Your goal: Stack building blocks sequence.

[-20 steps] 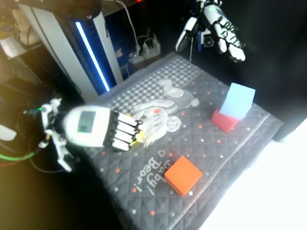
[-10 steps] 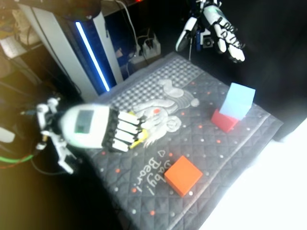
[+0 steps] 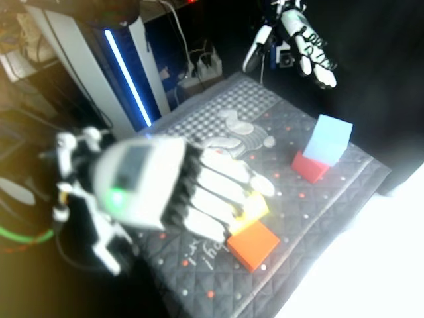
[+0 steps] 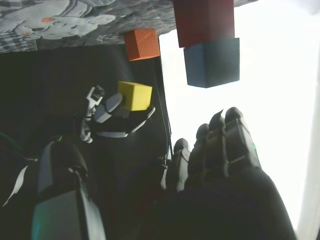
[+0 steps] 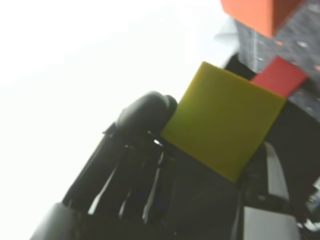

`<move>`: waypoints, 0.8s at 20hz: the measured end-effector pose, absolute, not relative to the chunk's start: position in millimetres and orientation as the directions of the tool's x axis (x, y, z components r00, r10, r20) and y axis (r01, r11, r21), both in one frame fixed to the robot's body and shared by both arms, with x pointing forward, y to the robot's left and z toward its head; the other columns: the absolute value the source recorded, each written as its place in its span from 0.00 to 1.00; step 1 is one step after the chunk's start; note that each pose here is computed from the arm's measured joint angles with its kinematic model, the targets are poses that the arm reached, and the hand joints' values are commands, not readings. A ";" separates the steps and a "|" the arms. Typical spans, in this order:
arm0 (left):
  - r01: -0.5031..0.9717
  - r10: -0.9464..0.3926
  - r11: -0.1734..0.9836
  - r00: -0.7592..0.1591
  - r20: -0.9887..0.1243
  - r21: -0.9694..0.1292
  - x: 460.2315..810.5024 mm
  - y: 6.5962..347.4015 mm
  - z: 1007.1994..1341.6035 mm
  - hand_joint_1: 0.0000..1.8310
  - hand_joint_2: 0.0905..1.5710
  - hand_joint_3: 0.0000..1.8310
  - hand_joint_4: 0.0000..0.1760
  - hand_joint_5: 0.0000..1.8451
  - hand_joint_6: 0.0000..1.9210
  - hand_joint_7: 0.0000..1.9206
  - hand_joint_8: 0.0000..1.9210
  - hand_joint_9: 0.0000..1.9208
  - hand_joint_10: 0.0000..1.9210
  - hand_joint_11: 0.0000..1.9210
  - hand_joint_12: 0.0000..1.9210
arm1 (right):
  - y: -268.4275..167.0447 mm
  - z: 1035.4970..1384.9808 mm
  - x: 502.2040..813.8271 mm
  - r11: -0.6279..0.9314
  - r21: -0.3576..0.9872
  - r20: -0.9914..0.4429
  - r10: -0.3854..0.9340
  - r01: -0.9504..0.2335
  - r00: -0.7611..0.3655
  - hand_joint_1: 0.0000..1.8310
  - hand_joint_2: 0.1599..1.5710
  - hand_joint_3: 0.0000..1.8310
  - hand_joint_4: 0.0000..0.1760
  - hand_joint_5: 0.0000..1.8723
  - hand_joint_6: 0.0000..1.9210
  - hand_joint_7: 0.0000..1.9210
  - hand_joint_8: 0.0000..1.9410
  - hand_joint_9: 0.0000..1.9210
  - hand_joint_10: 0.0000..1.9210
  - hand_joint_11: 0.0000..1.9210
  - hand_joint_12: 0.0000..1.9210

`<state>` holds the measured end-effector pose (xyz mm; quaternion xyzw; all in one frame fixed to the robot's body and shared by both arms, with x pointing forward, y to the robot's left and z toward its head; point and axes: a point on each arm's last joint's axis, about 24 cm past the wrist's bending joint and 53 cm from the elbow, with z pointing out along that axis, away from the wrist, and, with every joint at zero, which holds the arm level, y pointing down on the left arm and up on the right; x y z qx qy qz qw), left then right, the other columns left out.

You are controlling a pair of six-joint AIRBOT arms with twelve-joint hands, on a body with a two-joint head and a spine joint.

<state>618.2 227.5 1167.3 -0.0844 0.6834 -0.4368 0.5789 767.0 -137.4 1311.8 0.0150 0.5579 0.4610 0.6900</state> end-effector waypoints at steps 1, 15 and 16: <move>0.394 -0.619 0.603 -0.318 -0.719 -0.693 618.3 226.7 1166.7 0.39 0.51 0.00 0.94 0.00 0.00 0.00 0.00 0.00 0.00 0.00 0.00 | -137.4 1312.7 772.2 0.581 0.539 -0.757 0.652 -0.610 -0.048 0.68 0.68 0.00 0.00 0.45 0.58 0.57 0.47 0.67 0.37 0.58 0.61; 0.389 -0.619 0.589 -0.347 -0.705 -0.708 617.7 218.7 1158.6 0.38 0.52 0.00 1.00 0.00 0.00 0.00 0.00 0.00 0.00 0.00 0.00 | -134.8 1283.4 810.8 0.609 0.625 -0.738 0.664 -0.489 -0.116 0.68 0.67 0.00 0.00 0.48 0.55 0.59 0.44 0.71 0.33 0.58 0.62; 0.390 -0.618 0.590 -0.345 -0.706 -0.707 618.6 219.6 1158.7 0.37 0.52 0.00 1.00 0.00 0.00 0.00 0.00 0.00 0.00 0.00 0.00 | -132.9 1282.6 810.6 0.606 0.627 -0.737 0.665 -0.490 -0.120 0.69 0.67 0.00 0.00 0.47 0.55 0.59 0.45 0.71 0.34 0.59 0.57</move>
